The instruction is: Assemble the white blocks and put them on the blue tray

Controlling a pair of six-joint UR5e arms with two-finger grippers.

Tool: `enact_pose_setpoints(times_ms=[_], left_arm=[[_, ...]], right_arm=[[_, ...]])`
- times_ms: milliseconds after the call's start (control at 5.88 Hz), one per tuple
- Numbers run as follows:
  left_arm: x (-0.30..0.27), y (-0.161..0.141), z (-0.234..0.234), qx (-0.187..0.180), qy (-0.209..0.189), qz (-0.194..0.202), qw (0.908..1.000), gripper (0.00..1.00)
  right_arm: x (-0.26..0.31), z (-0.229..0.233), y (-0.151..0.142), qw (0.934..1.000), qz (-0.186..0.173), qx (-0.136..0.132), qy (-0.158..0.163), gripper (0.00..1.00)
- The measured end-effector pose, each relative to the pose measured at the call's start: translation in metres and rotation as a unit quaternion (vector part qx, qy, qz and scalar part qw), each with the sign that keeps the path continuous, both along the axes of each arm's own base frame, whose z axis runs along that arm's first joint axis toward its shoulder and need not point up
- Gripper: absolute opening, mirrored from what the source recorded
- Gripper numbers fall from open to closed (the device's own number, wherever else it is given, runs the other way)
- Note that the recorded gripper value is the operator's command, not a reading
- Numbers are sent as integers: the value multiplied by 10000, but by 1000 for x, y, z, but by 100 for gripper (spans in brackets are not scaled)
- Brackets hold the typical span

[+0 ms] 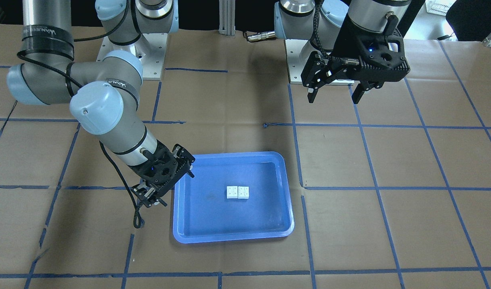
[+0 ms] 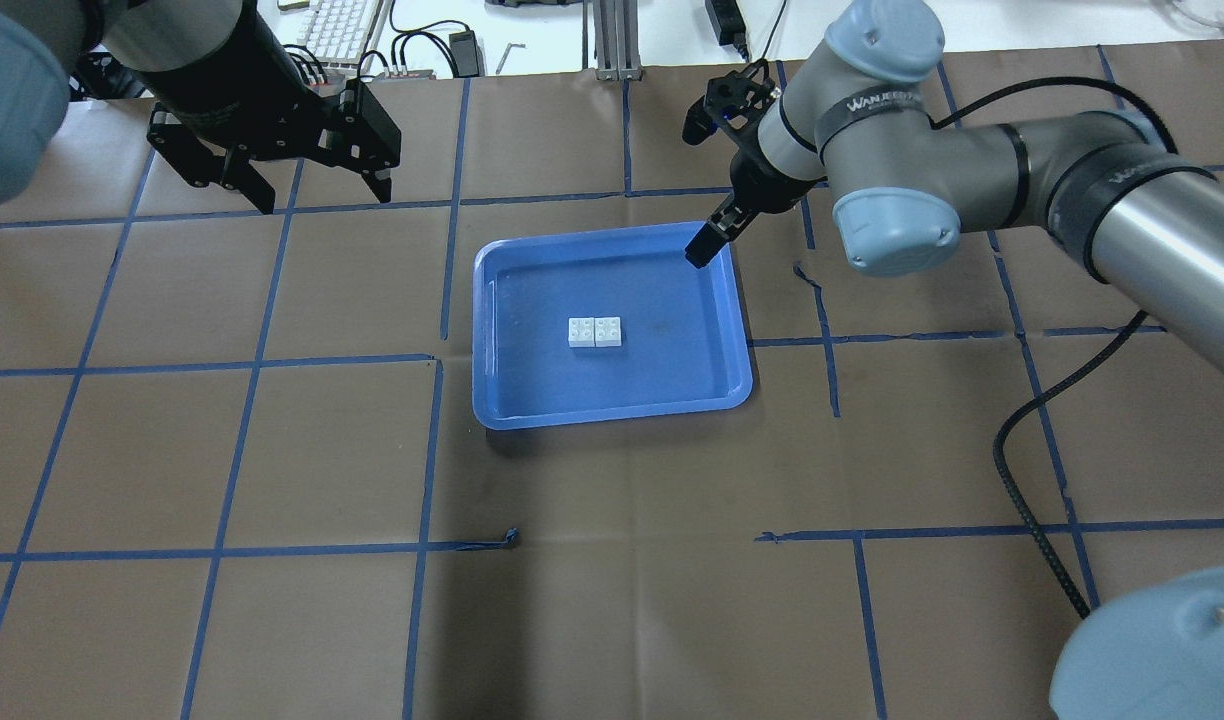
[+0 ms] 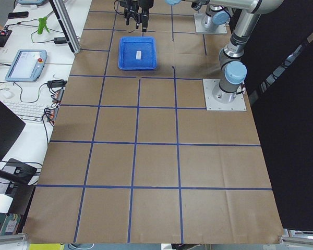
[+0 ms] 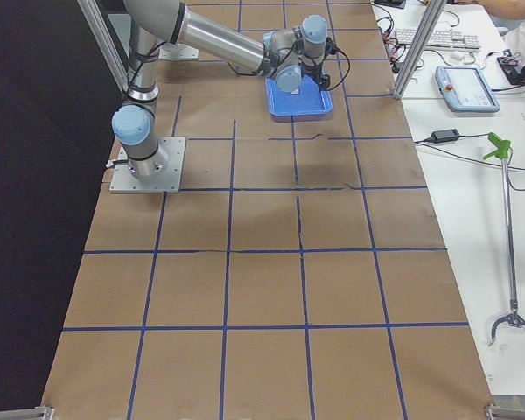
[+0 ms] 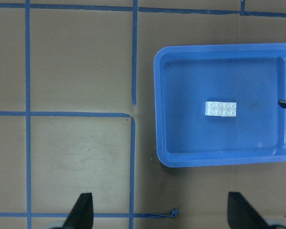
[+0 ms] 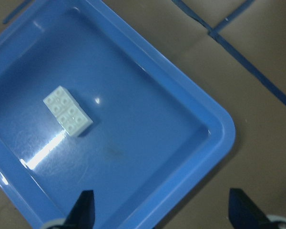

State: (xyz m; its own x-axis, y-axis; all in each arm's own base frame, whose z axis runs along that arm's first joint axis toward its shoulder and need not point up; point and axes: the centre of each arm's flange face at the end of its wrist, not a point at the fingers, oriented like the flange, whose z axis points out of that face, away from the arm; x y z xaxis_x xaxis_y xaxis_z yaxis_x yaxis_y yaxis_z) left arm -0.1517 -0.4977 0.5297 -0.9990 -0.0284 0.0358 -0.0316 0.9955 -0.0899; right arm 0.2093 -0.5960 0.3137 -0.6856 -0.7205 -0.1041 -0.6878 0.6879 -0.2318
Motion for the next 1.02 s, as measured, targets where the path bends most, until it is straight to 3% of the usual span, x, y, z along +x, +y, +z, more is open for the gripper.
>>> enact_pose_setpoints(times_ms=[340, 510, 680, 850, 1020], left_arm=[[0, 0, 0, -2, 0, 0, 10000, 100], [0, 0, 0, -4, 0, 0, 10000, 100], [0, 0, 0, -8, 0, -2, 10000, 100], [-1, 0, 0, -9, 0, -5, 10000, 100], [-1, 0, 0, -9, 0, -7, 10000, 100]], right_arm=[[-29, 52, 6, 9944, -808, 314, 609, 100], [-56, 80, 19, 9835, -1571, 578, 690, 100], [-80, 106, 37, 9623, -2455, 854, 803, 100], [-89, 129, 54, 9421, -3085, 896, 962, 100], [-82, 149, 72, 9271, -3491, 878, 1043, 100]])
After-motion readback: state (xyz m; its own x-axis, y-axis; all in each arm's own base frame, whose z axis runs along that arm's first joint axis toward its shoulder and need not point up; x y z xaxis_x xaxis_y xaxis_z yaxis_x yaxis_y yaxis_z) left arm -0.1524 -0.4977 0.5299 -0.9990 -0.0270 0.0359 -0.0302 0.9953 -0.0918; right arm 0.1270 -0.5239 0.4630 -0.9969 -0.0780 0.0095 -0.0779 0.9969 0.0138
